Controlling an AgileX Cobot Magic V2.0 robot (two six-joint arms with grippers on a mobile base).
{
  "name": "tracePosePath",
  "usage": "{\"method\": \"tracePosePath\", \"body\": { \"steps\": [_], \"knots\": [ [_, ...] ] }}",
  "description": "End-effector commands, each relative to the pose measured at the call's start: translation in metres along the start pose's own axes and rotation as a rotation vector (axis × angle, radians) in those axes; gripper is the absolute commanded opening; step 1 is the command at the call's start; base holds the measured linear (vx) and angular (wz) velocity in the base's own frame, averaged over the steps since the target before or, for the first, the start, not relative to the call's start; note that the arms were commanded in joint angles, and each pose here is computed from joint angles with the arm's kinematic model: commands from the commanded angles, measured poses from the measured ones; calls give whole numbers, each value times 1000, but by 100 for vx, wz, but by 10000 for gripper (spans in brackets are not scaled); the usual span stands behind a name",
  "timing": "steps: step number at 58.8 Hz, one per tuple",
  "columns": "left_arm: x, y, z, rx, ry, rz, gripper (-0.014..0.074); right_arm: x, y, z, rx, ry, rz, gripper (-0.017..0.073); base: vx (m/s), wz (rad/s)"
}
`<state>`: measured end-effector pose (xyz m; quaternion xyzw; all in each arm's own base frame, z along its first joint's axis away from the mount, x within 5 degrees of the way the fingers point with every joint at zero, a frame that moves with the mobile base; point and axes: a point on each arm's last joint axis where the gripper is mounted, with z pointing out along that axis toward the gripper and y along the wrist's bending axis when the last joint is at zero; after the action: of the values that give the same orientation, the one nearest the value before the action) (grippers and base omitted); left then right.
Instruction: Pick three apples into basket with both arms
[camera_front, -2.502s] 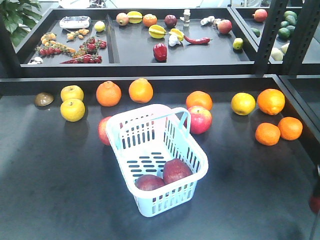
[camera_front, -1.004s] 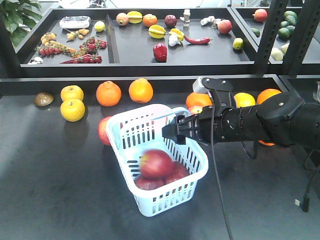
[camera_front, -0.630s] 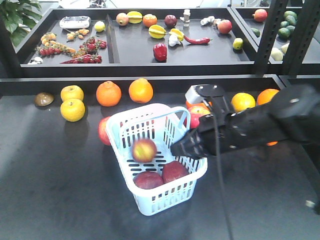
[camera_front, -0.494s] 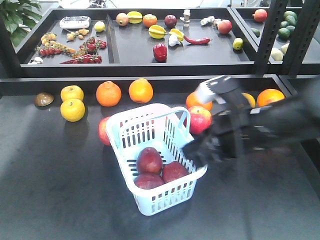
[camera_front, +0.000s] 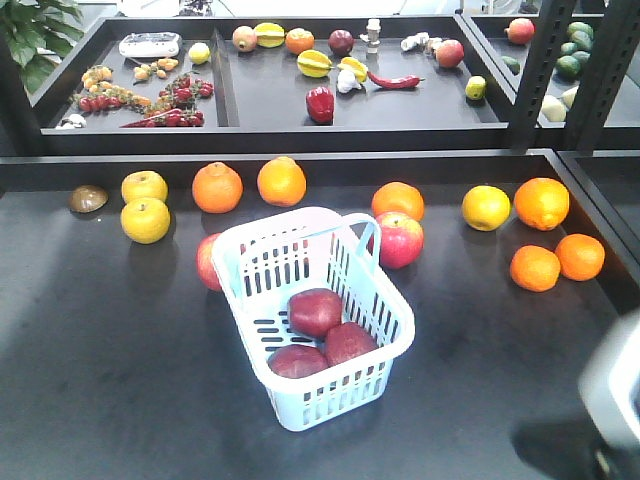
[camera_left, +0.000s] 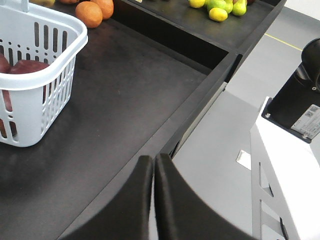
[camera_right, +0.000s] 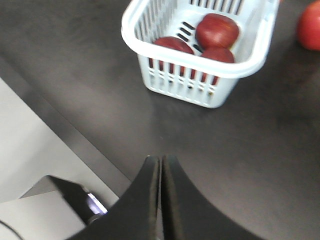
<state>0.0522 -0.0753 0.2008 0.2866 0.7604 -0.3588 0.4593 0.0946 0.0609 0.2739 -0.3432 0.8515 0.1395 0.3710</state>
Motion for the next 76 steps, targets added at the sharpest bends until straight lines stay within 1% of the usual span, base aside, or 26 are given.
{"method": "tracePosePath", "body": {
  "steps": [1,7,18,63,68,72,74,76],
  "knots": [
    [-8,-1,-1,0,-24,-7,-6,11,0,-7,82,-88,3,-5,0,0],
    [-8,-1,-1,0,-24,-7,-6,25,3,-10,113,-104,26,-5,0,0],
    [-8,-1,-1,0,-24,-7,-6,27,8,-22,133,-178,18,-5,0,0],
    [-8,-1,-1,0,-24,-7,-6,28,8,-23,136,-188,17,-5,0,0],
    [-8,1,-1,-18,-28,-5,-6,28,8,-23,136,-188,17,-5,0,0],
    [-9,1,-1,-17,-39,-20,-6,28,8,-23,136,-188,17,-5,0,0],
    [-11,1,-1,-15,-60,-44,-6,28,8,-23,136,-188,17,-5,0,0],
    [-14,1,-1,-15,-90,-85,-6,28,8,-23,136,-188,17,-5,0,0]
  ]
}}
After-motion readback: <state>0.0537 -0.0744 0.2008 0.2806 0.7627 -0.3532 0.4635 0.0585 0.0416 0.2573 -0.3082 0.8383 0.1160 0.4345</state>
